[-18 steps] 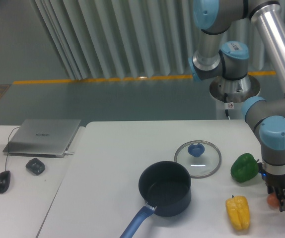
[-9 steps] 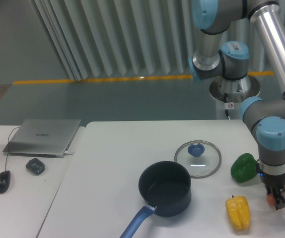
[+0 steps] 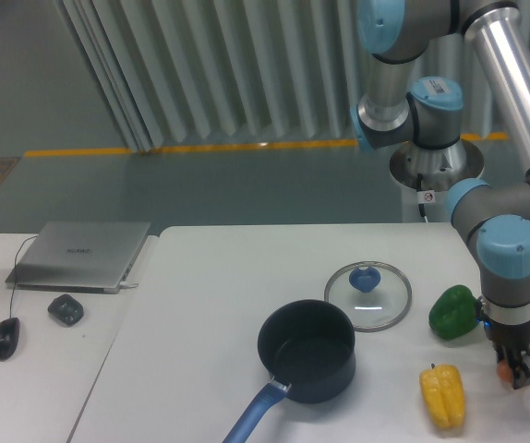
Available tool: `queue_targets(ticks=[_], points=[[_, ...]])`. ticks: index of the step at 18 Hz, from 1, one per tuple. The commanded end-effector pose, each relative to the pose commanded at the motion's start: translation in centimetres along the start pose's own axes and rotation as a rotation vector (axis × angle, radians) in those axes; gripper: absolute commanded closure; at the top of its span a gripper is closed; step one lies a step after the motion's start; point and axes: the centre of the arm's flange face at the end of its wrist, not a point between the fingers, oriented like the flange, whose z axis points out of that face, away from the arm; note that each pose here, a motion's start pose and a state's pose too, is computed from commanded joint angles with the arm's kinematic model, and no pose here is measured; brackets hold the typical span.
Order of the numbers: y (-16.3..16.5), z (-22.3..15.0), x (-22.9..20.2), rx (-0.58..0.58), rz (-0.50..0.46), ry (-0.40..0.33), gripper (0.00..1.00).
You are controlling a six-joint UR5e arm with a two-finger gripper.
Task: Pick up the egg
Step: 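Close the gripper on the brown egg, then lift the held egg and carry it toward the green pepper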
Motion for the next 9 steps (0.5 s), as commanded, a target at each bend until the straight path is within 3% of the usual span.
queue_targets(ticks=[4,9], points=[[-0.6,-3.8,-0.2,0.032,0.007,-0.026,0.57],[-2.5,-7.3,1.6,0.058,0.030,-0.007,0.57]])
